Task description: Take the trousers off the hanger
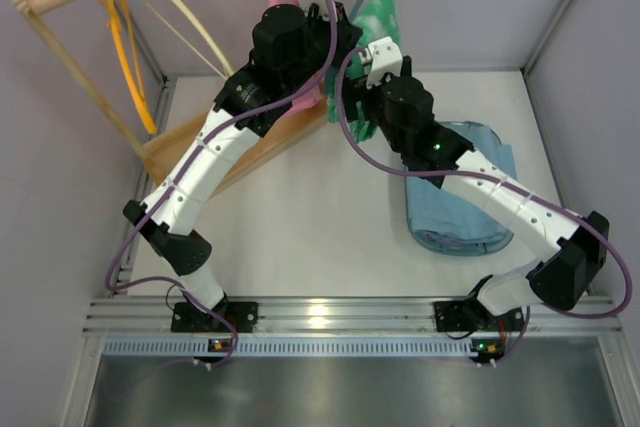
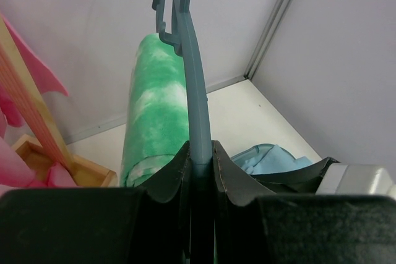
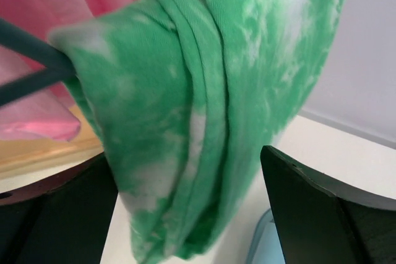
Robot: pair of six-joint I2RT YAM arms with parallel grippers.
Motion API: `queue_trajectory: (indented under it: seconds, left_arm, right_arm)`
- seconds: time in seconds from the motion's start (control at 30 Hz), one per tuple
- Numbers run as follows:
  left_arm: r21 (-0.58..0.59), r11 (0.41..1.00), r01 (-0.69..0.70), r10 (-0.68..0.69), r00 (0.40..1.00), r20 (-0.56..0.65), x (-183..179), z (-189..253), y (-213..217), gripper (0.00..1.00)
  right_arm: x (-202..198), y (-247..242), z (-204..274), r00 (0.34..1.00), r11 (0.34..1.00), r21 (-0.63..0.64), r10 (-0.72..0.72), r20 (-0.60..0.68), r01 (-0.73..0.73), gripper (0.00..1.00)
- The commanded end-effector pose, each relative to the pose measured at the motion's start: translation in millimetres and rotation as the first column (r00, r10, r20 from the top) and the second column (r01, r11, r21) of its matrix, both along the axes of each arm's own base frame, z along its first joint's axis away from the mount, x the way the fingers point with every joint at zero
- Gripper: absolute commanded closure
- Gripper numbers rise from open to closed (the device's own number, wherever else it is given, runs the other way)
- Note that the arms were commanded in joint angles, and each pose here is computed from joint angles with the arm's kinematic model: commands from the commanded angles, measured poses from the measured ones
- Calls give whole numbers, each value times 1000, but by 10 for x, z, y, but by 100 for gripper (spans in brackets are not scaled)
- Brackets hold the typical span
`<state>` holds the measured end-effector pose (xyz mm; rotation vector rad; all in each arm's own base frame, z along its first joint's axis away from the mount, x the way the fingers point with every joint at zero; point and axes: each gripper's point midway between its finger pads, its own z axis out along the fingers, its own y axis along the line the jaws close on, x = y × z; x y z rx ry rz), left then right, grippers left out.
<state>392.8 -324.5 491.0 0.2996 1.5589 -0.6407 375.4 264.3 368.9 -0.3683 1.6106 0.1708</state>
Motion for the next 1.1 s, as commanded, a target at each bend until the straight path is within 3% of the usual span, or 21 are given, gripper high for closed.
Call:
queue_trajectory:
  seconds: [0.0,0.1,0.23,0.27,0.33,0.47,0.7,0.9,1.07]
  left_arm:
    - [-251,967,37,44,950,310,-373,1315,336,100]
    - [-246,969,26,54,949,312,-370,1311,365,100]
    - [-253,966,43,40,949,312,-421,1334,371,100]
    - [-262,964,48,38,950,311,-440,1352,379,100]
    - [-275,960,54,35,950,310,-484,1383,406,100]
    - [-290,957,20,71,951,301,-492,1401,498,100]
    - [-280,960,4,85,949,303,-514,1391,553,100]
    - [-273,962,-18,102,949,298,-485,1357,600,100]
    - [-272,962,2,82,951,297,-497,1346,569,100]
  right_arm:
    - [37,-83,86,996,997,-16,-69,54,70,17]
    - [43,-57,119,998,999,-13,-29,59,29,33]
    - [81,2,67,998,999,-41,12,56,-10,32]
    - [102,9,34,999,999,-46,7,51,-4,30]
    - [176,70,34,998,1000,-26,-1,67,3,16]
    - [280,154,48,997,1000,-21,-4,79,6,12]
    - [390,-2,114,988,985,-138,-84,132,102,31]
    - [236,-25,153,988,983,-183,15,154,14,39]
    - [301,-25,78,989,977,-213,2,149,31,42]
